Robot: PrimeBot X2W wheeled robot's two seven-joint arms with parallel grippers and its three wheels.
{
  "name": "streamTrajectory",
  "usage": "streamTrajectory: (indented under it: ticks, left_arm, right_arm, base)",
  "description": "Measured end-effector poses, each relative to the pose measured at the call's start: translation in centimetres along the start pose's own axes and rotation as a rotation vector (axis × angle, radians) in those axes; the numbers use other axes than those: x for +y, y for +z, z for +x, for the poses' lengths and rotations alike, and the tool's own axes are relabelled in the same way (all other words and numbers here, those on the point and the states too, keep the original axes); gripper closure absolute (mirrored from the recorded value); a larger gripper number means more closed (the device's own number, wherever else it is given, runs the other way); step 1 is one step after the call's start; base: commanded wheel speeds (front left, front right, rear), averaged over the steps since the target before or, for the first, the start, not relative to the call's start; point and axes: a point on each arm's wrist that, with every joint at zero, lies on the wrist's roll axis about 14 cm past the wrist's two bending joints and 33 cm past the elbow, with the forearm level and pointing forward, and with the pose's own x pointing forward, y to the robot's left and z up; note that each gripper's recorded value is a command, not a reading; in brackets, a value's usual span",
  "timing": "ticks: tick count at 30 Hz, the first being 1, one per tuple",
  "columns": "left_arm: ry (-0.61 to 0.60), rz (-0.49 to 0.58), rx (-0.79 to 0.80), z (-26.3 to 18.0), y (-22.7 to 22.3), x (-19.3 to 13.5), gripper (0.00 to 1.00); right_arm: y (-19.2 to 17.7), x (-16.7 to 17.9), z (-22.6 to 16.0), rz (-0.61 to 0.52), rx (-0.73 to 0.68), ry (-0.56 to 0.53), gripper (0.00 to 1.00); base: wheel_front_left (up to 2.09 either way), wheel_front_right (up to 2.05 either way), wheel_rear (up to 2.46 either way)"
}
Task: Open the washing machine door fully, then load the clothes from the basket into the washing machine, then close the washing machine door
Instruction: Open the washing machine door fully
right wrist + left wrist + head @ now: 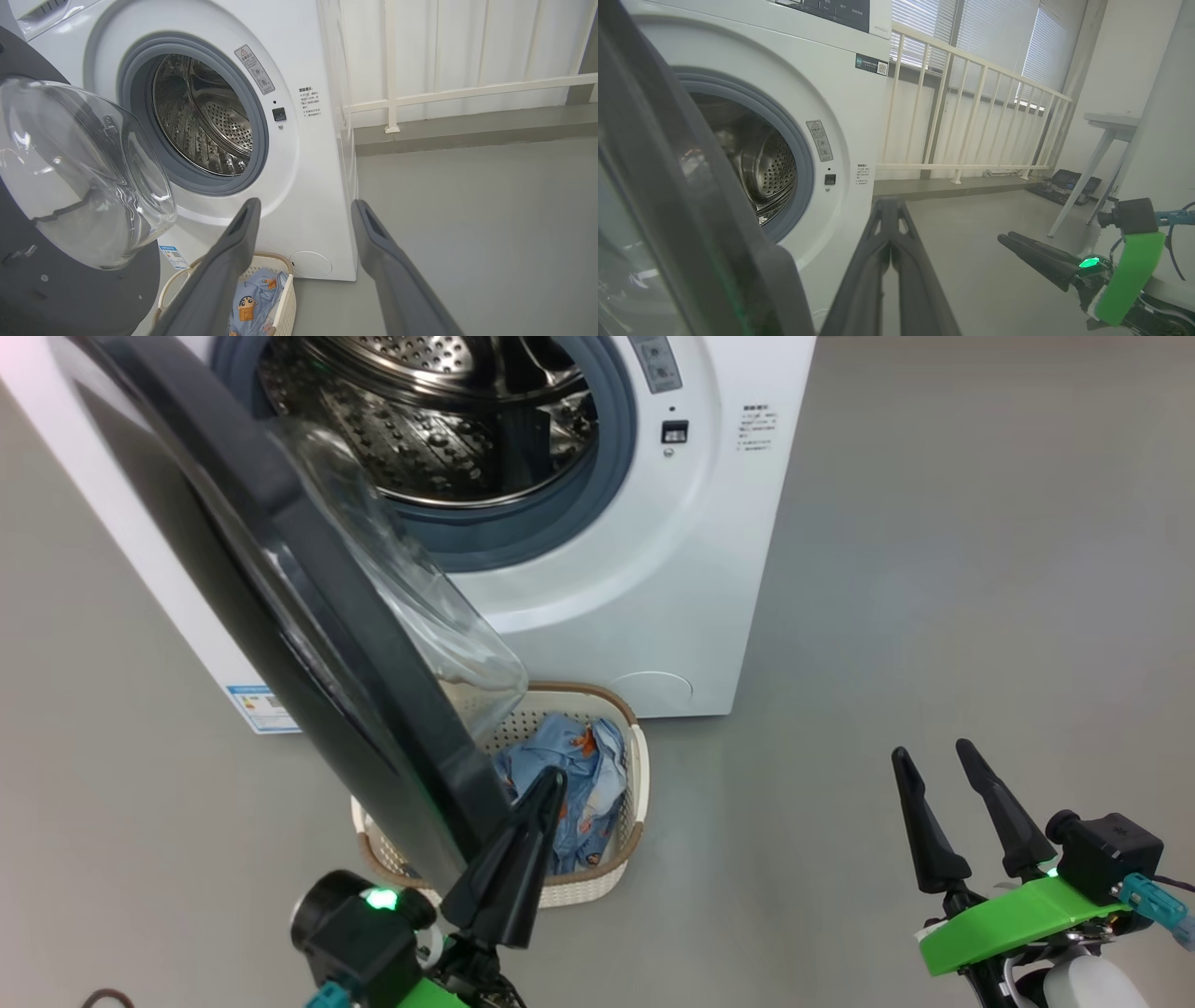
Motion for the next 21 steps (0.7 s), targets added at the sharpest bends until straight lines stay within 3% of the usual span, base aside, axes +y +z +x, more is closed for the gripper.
streamTrajectory:
  ticks: [11,21]
  left_arm:
    - [0.020,-0.083,0.160,-0.2,-5.9,0.9,1.00]
    - [0.093,-0.077,0.188,-0.6,-7.2,2.6,1.00]
  right_arm:
    - [-0.5,-1.1,0.1,-0.003,0.015,-0.031,0.00]
    - [-0.7,-1.3,0.0,-0.003,0.022,-0.037,0.00]
  base:
    - [0.00,0.00,0.00]
    - [0.00,0.00,0.00]
